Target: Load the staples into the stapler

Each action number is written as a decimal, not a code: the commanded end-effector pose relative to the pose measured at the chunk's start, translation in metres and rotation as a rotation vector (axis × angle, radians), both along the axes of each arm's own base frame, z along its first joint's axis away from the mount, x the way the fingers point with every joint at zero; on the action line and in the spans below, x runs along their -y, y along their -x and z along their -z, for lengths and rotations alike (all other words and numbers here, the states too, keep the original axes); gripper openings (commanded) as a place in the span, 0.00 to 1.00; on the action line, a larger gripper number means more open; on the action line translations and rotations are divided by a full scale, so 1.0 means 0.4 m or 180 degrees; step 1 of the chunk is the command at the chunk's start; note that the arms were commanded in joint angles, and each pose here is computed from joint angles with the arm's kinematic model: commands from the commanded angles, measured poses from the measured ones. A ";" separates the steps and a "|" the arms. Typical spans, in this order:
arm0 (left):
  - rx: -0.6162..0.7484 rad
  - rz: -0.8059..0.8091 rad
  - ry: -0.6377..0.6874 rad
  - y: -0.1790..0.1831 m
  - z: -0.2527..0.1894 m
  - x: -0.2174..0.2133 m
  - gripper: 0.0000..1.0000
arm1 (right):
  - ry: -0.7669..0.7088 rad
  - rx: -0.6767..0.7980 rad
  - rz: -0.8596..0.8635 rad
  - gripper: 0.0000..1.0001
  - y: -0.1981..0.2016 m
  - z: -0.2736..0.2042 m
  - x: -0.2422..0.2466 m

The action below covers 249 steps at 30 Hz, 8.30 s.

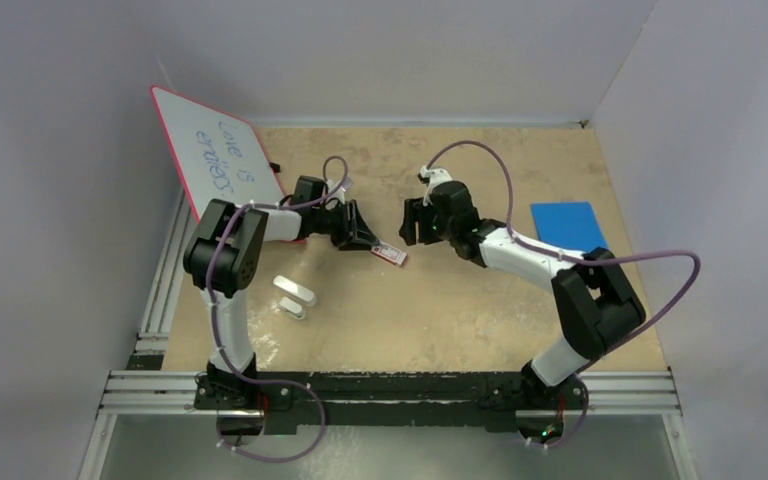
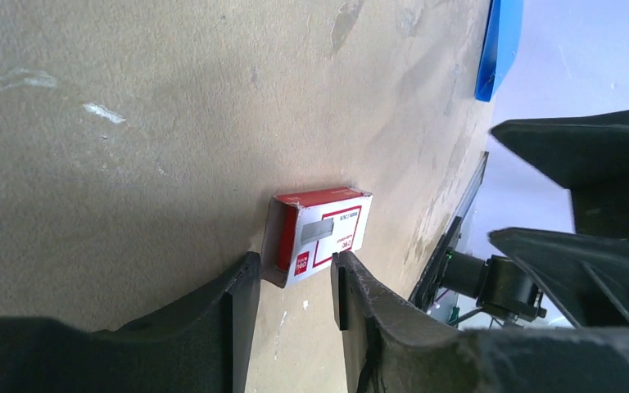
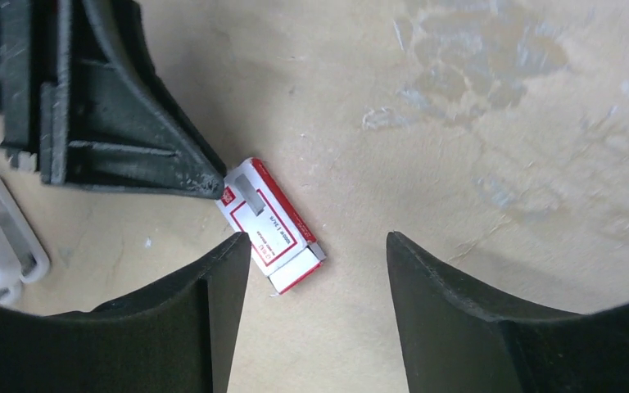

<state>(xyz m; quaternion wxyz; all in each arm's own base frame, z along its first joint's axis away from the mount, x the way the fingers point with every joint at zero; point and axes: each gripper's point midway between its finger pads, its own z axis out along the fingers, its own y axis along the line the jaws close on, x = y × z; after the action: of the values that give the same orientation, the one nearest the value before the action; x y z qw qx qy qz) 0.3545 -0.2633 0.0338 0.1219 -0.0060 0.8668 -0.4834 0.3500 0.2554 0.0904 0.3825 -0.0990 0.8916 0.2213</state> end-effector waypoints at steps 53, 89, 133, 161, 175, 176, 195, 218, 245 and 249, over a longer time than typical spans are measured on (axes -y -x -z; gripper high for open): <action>0.0143 0.0167 0.0043 -0.030 0.001 0.007 0.18 | 0.1122 0.0644 -0.2097 0.40 0.068 0.153 -0.061; 0.0566 0.0096 -0.0346 -0.078 0.005 -0.070 0.00 | 0.1291 0.0470 -0.2311 0.32 0.147 0.156 0.001; 0.1146 -0.0504 -0.0662 -0.050 -0.312 -0.131 0.62 | -0.0048 0.1162 0.0003 0.68 0.013 -0.293 0.013; 0.0255 -0.0759 -0.0390 0.045 -0.074 -0.039 0.37 | -0.0816 -0.0786 0.0406 0.33 0.176 0.048 -0.157; 0.0269 -0.0706 -0.0416 0.024 -0.025 -0.029 0.35 | -0.0230 -0.0729 0.0973 0.26 0.169 0.149 -0.125; 0.0282 -0.0710 -0.0408 0.020 -0.025 -0.027 0.34 | -0.0199 -0.0746 0.0967 0.25 0.170 0.158 -0.122; 0.0506 -0.1022 -0.0651 -0.075 0.003 -0.046 0.32 | 0.0024 -0.0425 0.1523 0.26 0.047 0.150 0.021; 0.1028 -0.0855 -0.0843 -0.148 -0.015 -0.051 0.43 | 0.0133 -0.0071 0.1301 0.33 -0.055 0.093 0.062; 0.0923 -0.0454 -0.0290 -0.172 -0.028 -0.074 0.00 | -0.0111 -0.0230 0.0937 0.35 -0.001 0.060 0.023; 0.0935 -0.0727 -0.0414 -0.186 -0.035 -0.129 0.00 | -0.0101 -0.0224 0.0934 0.35 0.002 0.060 0.026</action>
<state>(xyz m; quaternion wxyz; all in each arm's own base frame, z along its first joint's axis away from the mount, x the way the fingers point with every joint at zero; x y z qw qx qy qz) 0.4147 -0.2344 0.0285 0.2554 -0.0039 0.8687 -0.4245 0.3487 0.2461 0.0541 0.3692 0.0438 0.9126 0.1702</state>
